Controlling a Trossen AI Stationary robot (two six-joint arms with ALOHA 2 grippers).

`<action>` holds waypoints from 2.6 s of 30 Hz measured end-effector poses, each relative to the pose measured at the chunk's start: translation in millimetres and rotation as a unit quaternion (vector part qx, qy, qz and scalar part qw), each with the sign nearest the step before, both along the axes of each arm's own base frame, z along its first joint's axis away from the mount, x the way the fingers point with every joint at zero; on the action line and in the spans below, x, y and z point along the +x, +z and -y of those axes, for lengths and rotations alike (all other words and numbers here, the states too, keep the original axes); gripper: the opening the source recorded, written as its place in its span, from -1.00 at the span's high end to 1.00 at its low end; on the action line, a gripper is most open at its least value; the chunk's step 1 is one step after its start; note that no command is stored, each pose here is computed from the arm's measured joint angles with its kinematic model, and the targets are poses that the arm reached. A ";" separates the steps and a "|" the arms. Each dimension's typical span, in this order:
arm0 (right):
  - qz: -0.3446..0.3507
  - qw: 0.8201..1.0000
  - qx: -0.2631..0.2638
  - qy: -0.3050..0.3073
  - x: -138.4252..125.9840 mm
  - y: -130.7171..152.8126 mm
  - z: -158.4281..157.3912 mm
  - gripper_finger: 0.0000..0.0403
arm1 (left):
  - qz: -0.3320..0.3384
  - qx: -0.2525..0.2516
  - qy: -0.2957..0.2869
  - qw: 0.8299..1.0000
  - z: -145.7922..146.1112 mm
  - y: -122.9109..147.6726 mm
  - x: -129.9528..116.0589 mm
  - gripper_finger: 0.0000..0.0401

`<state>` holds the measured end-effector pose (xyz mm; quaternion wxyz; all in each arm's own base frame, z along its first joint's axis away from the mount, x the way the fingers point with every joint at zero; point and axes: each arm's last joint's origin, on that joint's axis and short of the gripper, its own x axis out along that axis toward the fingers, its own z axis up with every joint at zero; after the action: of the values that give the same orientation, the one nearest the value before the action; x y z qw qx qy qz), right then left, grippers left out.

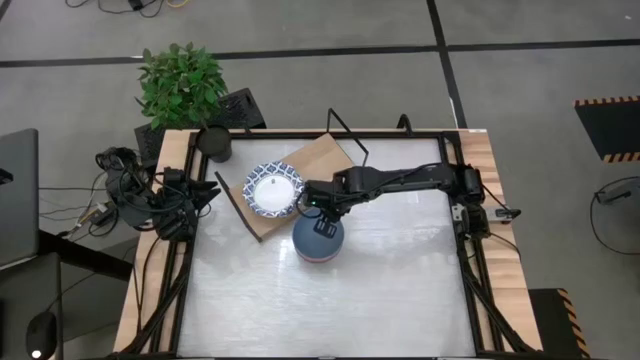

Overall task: Place and stack bowls onto a shelf
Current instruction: Put the blue bowl on the shelf

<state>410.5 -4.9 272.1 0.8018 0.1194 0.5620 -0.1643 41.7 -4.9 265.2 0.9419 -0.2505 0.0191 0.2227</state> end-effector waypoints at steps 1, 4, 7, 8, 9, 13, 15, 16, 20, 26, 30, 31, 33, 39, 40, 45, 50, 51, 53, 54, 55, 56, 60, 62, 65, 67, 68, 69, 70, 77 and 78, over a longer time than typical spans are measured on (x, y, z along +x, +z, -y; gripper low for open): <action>-0.001 1.000 -0.001 0.002 -0.4 3.1 0.0 0.90 | 0.000 0.000 0.000 1.000 0.0 0.0 0.0 0.25; 0.002 1.000 -0.003 0.008 -1.6 14.7 0.0 0.90 | 0.000 0.000 0.000 1.000 0.0 0.0 0.0 0.25; 0.019 1.000 -0.005 0.011 -6.4 32.3 2.5 0.90 | 0.000 0.000 0.000 1.000 0.0 0.0 0.0 0.25; 0.029 1.000 -0.006 0.010 -9.1 39.9 4.2 0.90 | 0.000 0.000 0.000 1.000 0.0 0.0 0.0 0.25; 0.036 0.999 -0.006 0.008 -13.1 46.2 6.1 0.90 | 0.000 0.001 0.000 1.000 0.0 0.0 0.0 0.25; 0.055 0.998 -0.011 -0.004 -27.0 65.7 19.6 0.90 | -0.001 0.001 0.000 1.000 0.0 -0.1 0.0 0.25; 0.072 0.997 -0.013 -0.018 -34.9 77.1 30.0 0.90 | -0.001 0.002 -0.001 1.000 -0.1 -0.2 -0.1 0.25; 0.083 0.996 -0.015 -0.028 -40.8 84.6 36.2 0.90 | -0.002 0.002 -0.001 1.000 0.0 -0.2 -0.1 0.25; 0.121 0.990 -0.025 -0.066 -61.0 107.6 64.1 0.90 | -0.002 0.002 -0.002 1.000 0.0 -0.3 -0.1 0.25; 0.166 0.974 -0.041 -0.148 -87.0 127.0 115.1 0.90 | -0.004 0.006 0.000 1.000 -0.3 -0.6 -0.3 0.25; 0.200 0.964 -0.029 -0.170 -88.4 127.3 142.8 0.90 | -0.004 0.006 0.000 1.000 -0.3 -0.6 -0.3 0.25; 0.205 0.963 -0.026 -0.171 -84.1 123.8 148.1 0.90 | -0.004 0.006 0.000 1.000 -0.3 -0.6 -0.2 0.25; 0.219 0.961 -0.016 -0.171 -75.1 117.2 157.8 0.90 | -0.003 0.004 0.000 1.000 -0.2 -0.6 -0.2 0.25; 0.175 0.966 0.008 -0.189 -57.4 78.1 186.0 0.90 | -0.005 0.008 0.000 1.000 -0.3 -0.6 -0.2 0.25; 0.162 0.968 0.011 -0.193 -55.8 70.8 190.2 0.90 | -0.005 0.008 -0.001 1.000 -0.3 -0.7 -0.3 0.25; 0.134 0.969 0.026 -0.205 -44.2 40.9 207.6 0.90 | -0.008 0.011 -0.001 1.000 -0.5 -1.3 -0.4 0.25; 0.115 0.970 0.035 -0.211 -37.2 20.6 217.0 0.90 | -0.014 0.017 -0.001 1.000 -0.9 -2.6 -0.9 0.25; 0.111 0.970 0.038 -0.212 -36.1 16.1 219.1 0.90 | -0.014 0.017 -0.001 1.000 -1.0 -2.6 -0.9 0.25; 0.109 0.971 0.051 -0.207 -33.7 9.8 221.2 0.90 | -0.015 0.017 -0.001 1.000 -1.0 -2.7 -0.9 0.25; 0.109 0.971 0.057 -0.204 -33.4 8.9 221.2 0.90 | -0.015 0.017 -0.001 1.000 -1.0 -2.7 -0.9 0.25; 0.107 0.972 0.059 -0.201 -33.7 8.5 221.1 0.90 | -0.015 0.018 -0.001 1.000 -1.0 -2.7 -0.9 0.25; 0.108 0.972 0.058 -0.200 -33.6 8.7 221.2 0.90 | -0.015 0.017 -0.001 1.000 -1.0 -2.7 -0.9 0.25; 0.113 0.972 0.057 -0.199 -33.3 10.2 221.1 0.90 | -0.015 0.017 -0.001 1.000 -1.0 -2.7 -0.9 0.25; 0.108 0.972 0.059 -0.201 -34.4 9.8 221.4 0.90 | -0.015 0.018 0.000 1.000 -1.0 -2.7 -1.0 0.25; 0.097 0.972 0.062 -0.205 -37.4 8.7 222.4 0.90 | -0.015 0.018 0.000 1.000 -1.0 -2.7 -0.9 0.25; 0.097 0.972 0.062 -0.206 -37.4 6.5 222.8 0.90 | -0.015 0.018 0.000 1.000 -1.0 -2.7 -1.0 0.25; 0.101 0.972 0.060 -0.205 -36.6 4.8 223.5 0.90 | -0.015 0.018 0.000 1.000 -1.0 -2.7 -0.9 0.25; 0.103 0.972 0.059 -0.205 -36.3 4.0 223.6 0.90 | -0.015 0.018 0.000 1.000 -1.1 -2.7 -1.0 0.25; 0.101 0.972 0.059 -0.206 -36.7 3.4 223.3 0.90 | -0.015 0.018 0.000 1.000 -1.0 -2.8 -1.0 0.25; 0.097 0.971 0.060 -0.209 -39.0 -0.4 224.4 0.90 | -0.015 0.018 0.000 1.000 -1.1 -2.8 -1.0 0.25; 0.099 0.971 0.060 -0.208 -38.7 -0.3 224.6 0.90 | -0.015 0.018 0.000 1.000 -1.1 -2.9 -1.0 0.25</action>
<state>371.7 -229.5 271.8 0.7929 0.2971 0.4516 -0.2813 40.7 -3.7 262.3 0.9460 -0.2297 0.0296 0.2267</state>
